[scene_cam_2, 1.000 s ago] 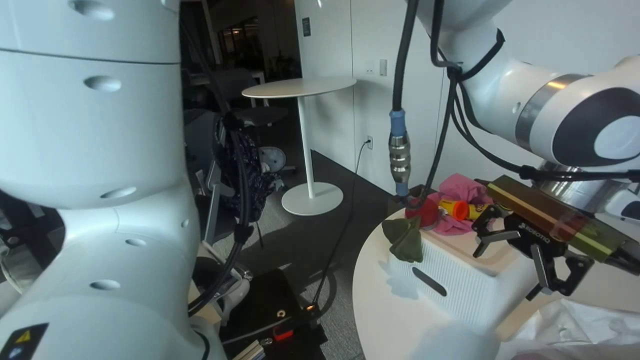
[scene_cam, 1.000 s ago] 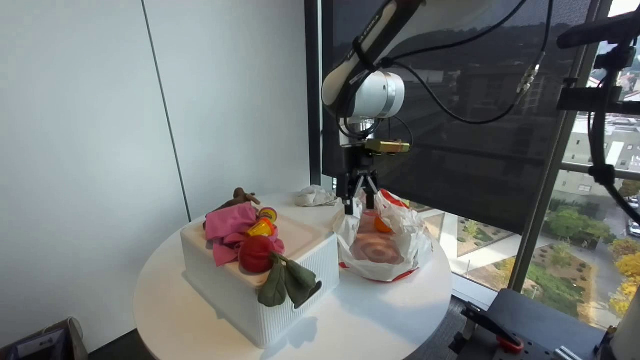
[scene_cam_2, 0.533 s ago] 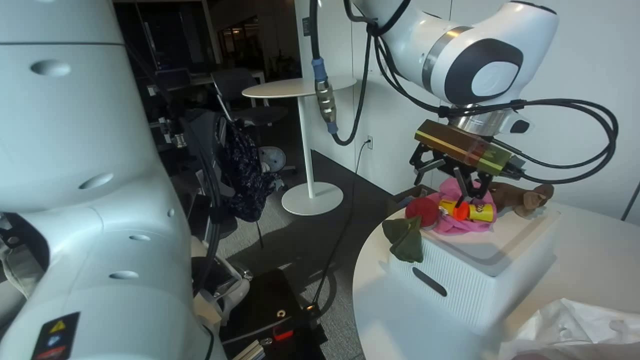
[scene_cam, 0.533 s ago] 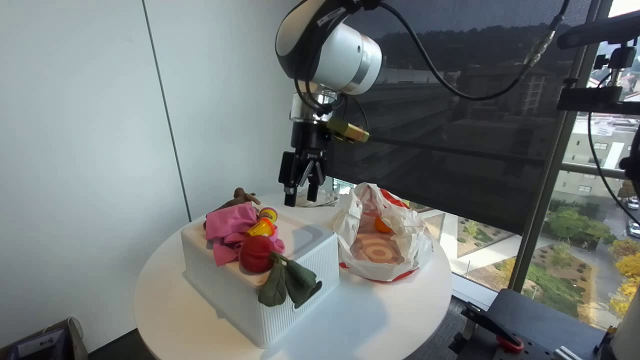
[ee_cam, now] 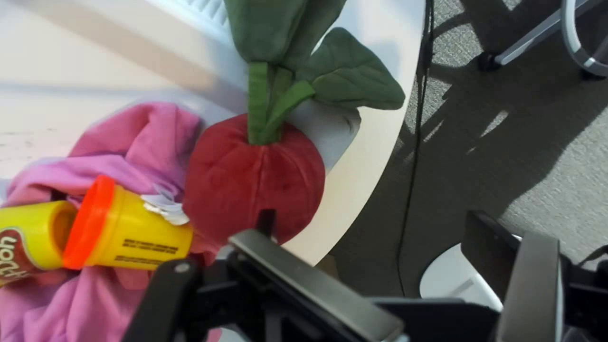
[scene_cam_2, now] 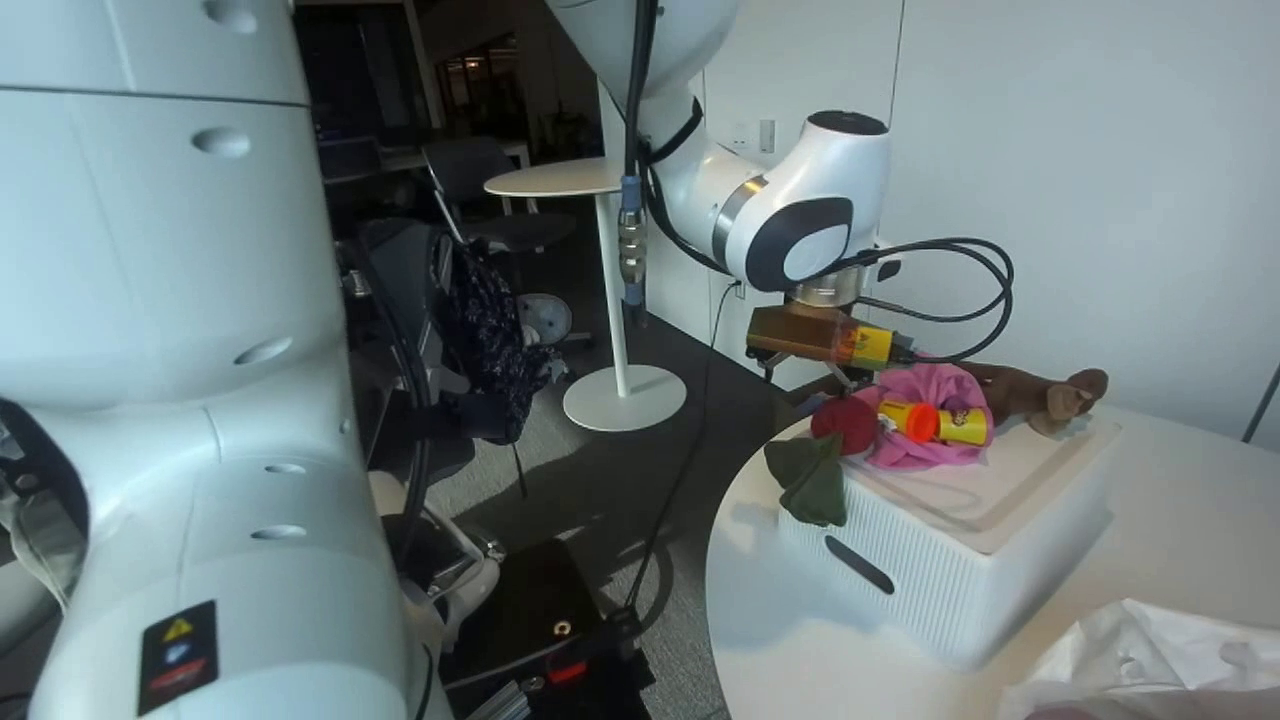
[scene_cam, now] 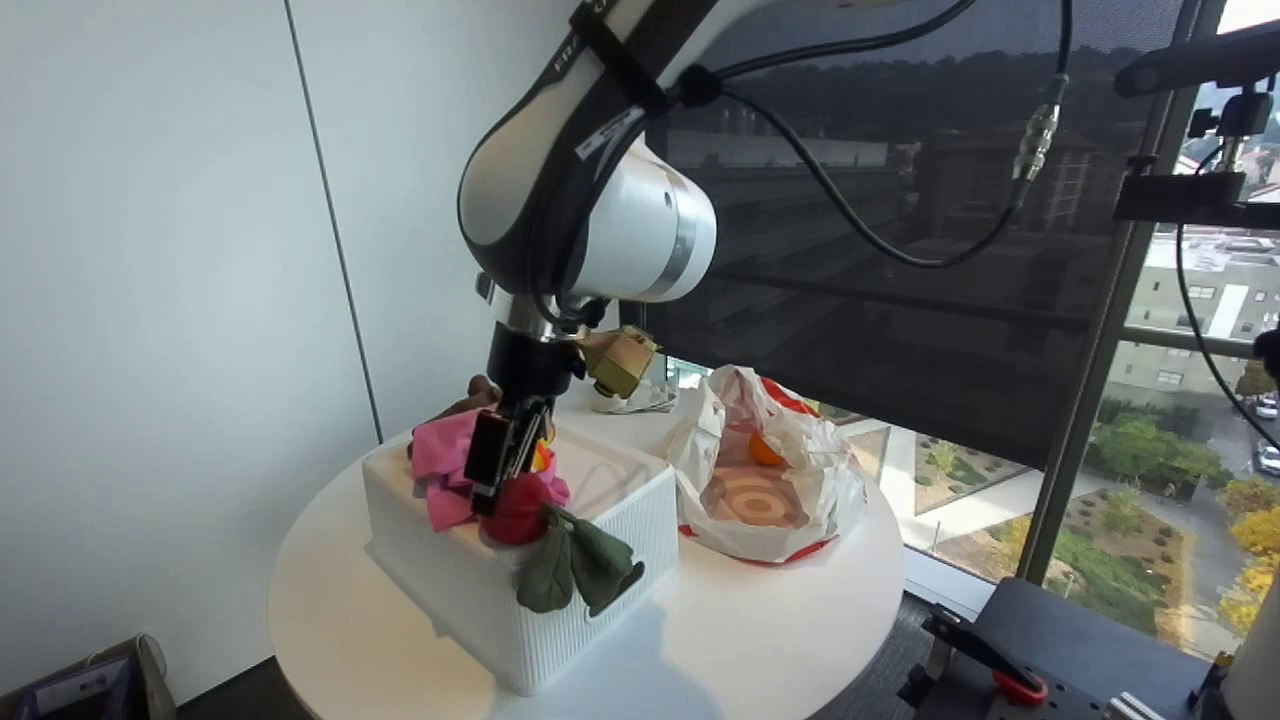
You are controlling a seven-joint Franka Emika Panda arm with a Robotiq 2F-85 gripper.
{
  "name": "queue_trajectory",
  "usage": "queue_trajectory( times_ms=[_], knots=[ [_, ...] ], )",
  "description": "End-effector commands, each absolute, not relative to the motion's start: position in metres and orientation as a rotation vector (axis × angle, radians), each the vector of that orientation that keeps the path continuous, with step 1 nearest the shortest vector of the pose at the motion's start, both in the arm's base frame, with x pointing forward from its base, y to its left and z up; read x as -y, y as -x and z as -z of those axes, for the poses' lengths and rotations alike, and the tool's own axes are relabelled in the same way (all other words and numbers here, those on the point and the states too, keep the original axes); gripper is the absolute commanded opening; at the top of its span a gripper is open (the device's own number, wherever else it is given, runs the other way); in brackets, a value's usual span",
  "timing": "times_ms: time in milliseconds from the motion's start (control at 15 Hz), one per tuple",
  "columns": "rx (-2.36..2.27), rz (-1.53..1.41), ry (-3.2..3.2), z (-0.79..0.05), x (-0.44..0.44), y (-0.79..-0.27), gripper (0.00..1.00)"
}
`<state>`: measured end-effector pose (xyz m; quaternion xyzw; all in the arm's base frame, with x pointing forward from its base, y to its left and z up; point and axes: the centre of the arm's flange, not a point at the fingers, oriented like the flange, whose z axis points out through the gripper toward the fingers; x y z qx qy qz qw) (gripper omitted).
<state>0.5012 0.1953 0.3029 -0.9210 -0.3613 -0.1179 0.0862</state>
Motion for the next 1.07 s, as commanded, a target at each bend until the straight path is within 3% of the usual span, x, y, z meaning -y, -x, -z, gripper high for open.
queue_trajectory(
  times_ms=[0,533,600,733,1000],
  knots=[
    [1.276,0.546,2.736,-0.268,-0.203,-0.498,1.00],
    [1.653,0.901,2.626,-0.237,-0.194,-0.492,1.00],
    [1.686,0.921,2.622,-0.234,-0.188,-0.493,0.75],
    [1.722,0.935,2.622,-0.230,-0.180,-0.494,0.66],
    [1.681,0.844,2.641,-0.236,-0.170,-0.493,0.34]
  ],
)
